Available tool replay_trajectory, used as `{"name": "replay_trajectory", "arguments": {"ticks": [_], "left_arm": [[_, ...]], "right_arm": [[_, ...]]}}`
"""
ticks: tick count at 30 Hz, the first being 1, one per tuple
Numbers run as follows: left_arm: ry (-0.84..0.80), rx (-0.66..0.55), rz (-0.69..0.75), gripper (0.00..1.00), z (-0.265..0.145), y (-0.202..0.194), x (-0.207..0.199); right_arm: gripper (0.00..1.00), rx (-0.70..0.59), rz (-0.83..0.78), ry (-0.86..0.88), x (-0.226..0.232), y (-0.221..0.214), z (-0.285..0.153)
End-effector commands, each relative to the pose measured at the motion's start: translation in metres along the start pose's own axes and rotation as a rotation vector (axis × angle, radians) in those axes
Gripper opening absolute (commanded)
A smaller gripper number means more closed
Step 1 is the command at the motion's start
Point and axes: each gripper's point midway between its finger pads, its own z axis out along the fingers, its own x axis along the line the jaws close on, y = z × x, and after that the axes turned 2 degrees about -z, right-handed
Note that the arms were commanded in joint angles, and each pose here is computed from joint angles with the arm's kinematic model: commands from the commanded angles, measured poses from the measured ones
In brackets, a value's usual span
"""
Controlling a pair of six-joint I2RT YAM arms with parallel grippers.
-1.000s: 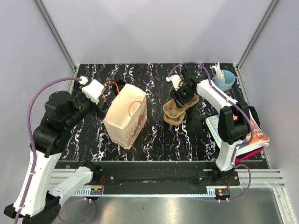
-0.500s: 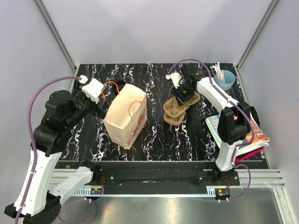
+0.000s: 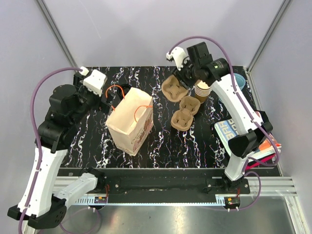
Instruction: Pack the takeout coffee
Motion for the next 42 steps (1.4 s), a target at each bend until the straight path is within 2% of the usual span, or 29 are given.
{"name": "replay_trajectory", "arguments": {"ticks": [1,4,9,20,29,38,42], "left_arm": [[0.123,-0.098,-0.014,0.99,-0.001,0.039,0.031],[0.141,-0.075,-0.026,0.99,0.01,0.037,0.04],[0.044,-0.073,-0.047,0.99,0.025,0.033,0.036],[-0.118,-0.037,-0.06,0.99,0.043,0.009,0.021],[-0.139,0.011,-0.066,0.99,0.05,-0.013,0.016],[-0.089,0.006,-0.14,0.89,0.06,-0.024,0.028],[-0.091,-0.006,-0.19,0.82,0.064,-0.027,0.03]], "right_arm": [[0.44,-0.092,-0.076,-0.11,-0.005,0.044,-0.04],[0.44,-0.138,-0.127,-0.148,0.001,0.072,-0.046],[0.44,-0.179,-0.234,-0.222,0.02,0.11,-0.044],[0.45,-0.203,-0.406,-0.291,0.084,0.15,-0.023],[0.45,-0.199,-0.499,-0.296,0.127,0.159,-0.013],[0.43,-0.174,-0.5,-0.283,0.164,0.152,0.005],[0.43,-0.185,-0.473,-0.272,0.175,0.154,0.009]]}}
